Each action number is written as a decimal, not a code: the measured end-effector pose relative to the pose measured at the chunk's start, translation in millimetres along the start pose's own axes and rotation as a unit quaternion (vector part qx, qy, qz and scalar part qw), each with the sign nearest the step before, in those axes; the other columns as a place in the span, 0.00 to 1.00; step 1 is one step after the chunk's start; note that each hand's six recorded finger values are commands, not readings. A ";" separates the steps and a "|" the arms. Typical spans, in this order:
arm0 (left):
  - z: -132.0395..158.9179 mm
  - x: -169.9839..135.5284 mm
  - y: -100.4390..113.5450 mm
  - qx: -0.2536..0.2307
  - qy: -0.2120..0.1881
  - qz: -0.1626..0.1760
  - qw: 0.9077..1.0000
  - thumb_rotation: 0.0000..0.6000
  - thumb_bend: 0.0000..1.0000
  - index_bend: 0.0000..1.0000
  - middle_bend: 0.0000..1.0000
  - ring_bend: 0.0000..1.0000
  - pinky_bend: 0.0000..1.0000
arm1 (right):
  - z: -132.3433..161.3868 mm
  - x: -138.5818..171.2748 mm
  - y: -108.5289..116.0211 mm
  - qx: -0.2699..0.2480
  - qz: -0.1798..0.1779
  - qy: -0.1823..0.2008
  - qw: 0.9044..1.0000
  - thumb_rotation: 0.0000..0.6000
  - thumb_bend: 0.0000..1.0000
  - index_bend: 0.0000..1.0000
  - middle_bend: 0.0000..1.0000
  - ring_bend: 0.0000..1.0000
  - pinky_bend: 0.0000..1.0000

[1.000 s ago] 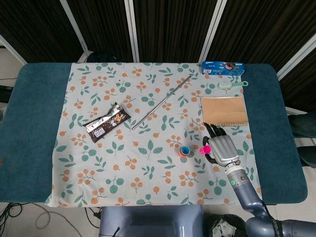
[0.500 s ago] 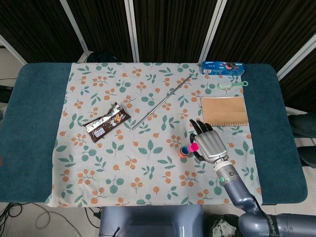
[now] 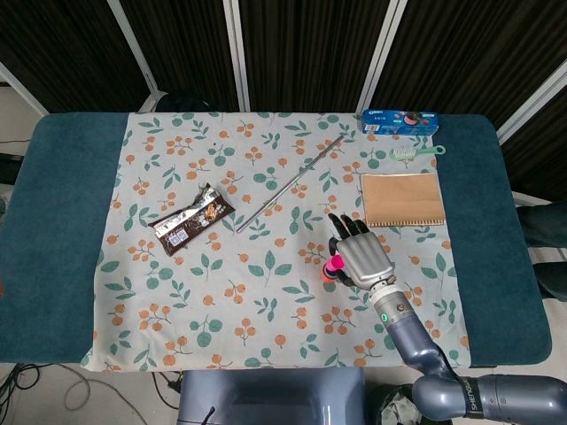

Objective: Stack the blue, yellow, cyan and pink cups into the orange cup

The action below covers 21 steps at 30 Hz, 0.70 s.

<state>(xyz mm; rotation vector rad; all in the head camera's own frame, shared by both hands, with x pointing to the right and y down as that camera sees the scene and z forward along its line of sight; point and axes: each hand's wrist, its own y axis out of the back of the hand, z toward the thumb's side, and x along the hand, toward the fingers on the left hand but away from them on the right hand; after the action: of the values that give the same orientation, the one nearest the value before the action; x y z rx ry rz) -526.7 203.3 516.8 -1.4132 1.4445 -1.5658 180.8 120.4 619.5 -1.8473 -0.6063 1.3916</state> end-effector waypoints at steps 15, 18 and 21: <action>-0.3 -0.3 -0.1 0.002 0.000 0.000 1.000 1.00 0.39 0.14 0.03 0.00 0.14 | -10.0 4.2 -14.2 0.001 0.014 -0.012 1.000 1.00 0.41 0.52 0.00 0.07 0.16; -0.3 -0.1 0.1 0.002 0.000 0.001 1.000 1.00 0.39 0.14 0.03 0.00 0.14 | -10.6 3.7 -15.7 -0.002 0.015 -0.013 1.000 1.00 0.41 0.52 0.00 0.07 0.17; -0.5 0.0 0.2 0.002 0.000 0.001 1.000 1.00 0.39 0.14 0.03 0.00 0.14 | -11.2 2.6 -16.7 -0.003 0.014 -0.014 1.000 1.00 0.41 0.52 0.00 0.07 0.17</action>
<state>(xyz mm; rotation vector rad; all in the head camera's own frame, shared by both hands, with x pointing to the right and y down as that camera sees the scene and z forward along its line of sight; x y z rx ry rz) -527.2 203.4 516.7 -1.4090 1.4427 -1.5665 193.2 129.6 632.6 -1.8498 -0.6002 1.4387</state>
